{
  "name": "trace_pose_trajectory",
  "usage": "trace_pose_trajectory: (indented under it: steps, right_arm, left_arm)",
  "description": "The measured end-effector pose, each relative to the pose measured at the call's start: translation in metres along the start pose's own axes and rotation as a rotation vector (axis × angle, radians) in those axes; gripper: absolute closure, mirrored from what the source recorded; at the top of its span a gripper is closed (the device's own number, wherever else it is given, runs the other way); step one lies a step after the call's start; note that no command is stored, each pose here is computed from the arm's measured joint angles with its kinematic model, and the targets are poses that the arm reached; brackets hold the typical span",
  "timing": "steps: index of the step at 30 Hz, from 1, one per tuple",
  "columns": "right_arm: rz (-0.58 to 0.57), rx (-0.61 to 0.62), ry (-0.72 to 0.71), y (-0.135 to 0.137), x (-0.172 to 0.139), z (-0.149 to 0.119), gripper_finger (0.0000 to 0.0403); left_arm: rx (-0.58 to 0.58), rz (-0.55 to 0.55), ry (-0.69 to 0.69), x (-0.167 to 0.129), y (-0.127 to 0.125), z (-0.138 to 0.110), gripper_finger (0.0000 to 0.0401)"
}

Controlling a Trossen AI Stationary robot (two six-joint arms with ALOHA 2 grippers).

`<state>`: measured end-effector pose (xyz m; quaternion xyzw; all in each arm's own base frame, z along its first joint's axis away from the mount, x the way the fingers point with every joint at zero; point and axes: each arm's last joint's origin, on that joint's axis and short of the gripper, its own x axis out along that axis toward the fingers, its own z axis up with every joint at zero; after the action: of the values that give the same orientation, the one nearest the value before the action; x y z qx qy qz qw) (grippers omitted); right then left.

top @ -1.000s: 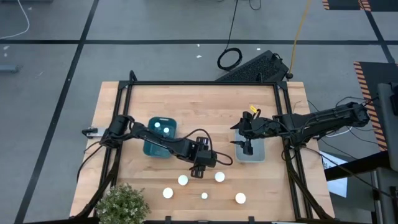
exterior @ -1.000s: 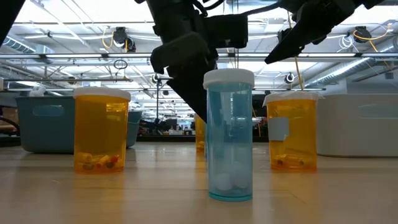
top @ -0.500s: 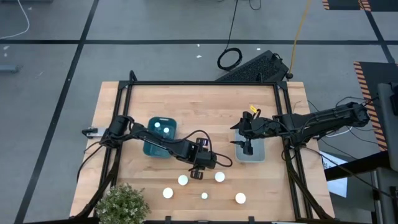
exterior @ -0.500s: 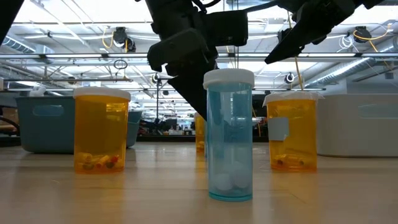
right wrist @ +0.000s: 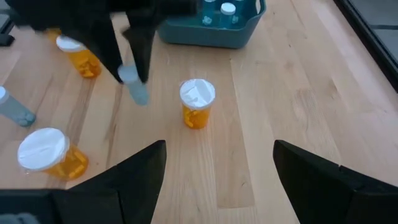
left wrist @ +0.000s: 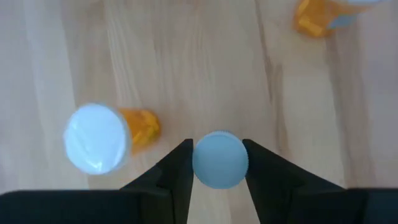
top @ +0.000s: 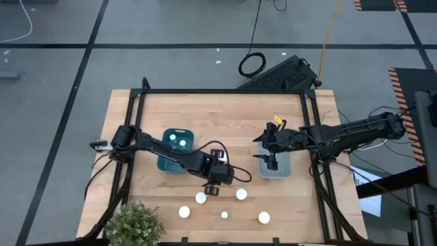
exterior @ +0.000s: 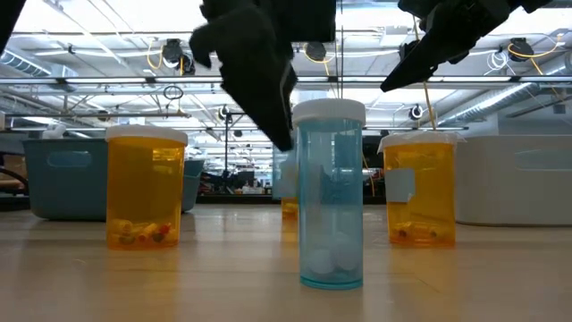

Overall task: Pick and place medicine bottles into bin by pill shape (circle, oval)
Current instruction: Put the blue pill bottle into the blue bin

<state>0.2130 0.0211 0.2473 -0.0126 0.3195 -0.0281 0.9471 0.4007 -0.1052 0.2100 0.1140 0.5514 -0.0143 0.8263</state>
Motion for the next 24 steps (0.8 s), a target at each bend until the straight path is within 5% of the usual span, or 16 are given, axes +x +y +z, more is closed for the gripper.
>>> trace_pose_trajectory:
  steps: [24]
  right_arm:
    - [0.000,0.002,-0.001,0.000,0.000,0.000,0.0115]
  left_arm:
    - [-0.051,0.084,0.066,-0.100,0.005,-0.034,0.0265]
